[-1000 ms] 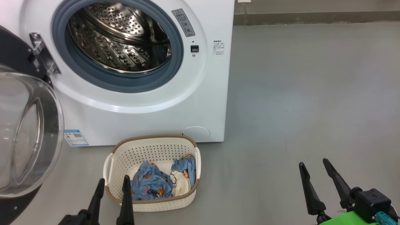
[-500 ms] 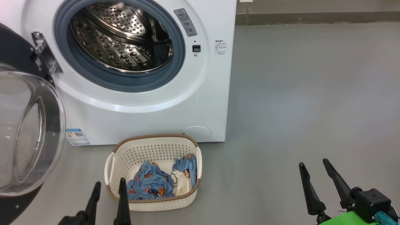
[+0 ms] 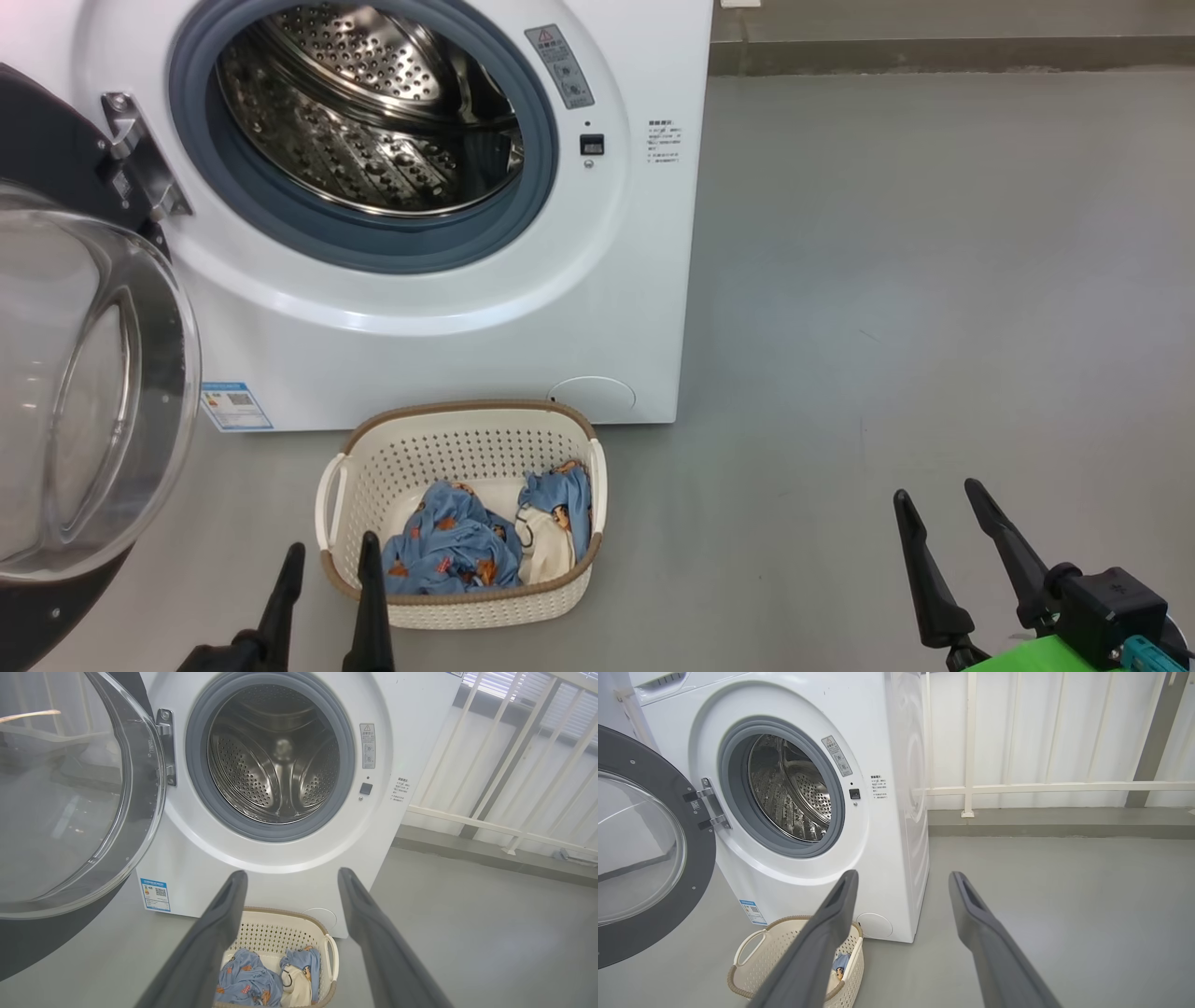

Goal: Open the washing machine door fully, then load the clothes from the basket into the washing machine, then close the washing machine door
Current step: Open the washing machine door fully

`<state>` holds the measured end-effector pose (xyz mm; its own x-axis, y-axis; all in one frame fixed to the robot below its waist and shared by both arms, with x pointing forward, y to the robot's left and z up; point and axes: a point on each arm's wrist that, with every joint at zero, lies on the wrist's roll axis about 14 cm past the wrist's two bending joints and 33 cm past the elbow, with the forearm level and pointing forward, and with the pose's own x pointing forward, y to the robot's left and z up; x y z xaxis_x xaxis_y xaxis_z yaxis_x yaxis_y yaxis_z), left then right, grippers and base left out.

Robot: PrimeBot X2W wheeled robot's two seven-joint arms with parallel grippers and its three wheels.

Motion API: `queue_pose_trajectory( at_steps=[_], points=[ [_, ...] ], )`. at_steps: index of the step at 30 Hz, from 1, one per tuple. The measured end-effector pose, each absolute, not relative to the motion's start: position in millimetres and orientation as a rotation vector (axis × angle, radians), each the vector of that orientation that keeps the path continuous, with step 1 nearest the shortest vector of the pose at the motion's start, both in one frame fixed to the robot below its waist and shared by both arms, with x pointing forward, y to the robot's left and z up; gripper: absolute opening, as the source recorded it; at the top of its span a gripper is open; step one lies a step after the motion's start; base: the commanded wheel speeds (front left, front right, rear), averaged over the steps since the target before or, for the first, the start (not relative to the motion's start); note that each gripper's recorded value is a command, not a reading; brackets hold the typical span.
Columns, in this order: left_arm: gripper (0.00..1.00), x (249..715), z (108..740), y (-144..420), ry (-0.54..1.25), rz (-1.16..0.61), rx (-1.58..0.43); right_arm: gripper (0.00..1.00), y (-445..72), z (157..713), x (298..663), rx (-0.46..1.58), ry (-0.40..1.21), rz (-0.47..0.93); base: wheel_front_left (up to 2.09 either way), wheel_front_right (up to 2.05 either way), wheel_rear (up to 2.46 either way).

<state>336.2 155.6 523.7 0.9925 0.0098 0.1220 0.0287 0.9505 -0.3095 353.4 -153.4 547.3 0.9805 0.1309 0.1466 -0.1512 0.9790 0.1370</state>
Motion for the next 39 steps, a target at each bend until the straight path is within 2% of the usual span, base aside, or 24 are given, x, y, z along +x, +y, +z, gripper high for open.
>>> queue_pose_trajectory(
  at_steps=[30, 39],
  points=[
    [1.00, 334.6, 523.4, 153.5, -0.120, -0.017, -0.362, 1.00, -150.8, 543.4, 353.3, 0.147, -0.120, 0.150, 0.00, 0.00, 0.00],
    [1.00, 334.7, 522.2, 150.9, -0.114, -0.022, -0.381, 1.00, -150.5, 541.4, 353.7, 0.148, -0.113, 0.150, 0.74, -0.82, 0.08]
  ],
)
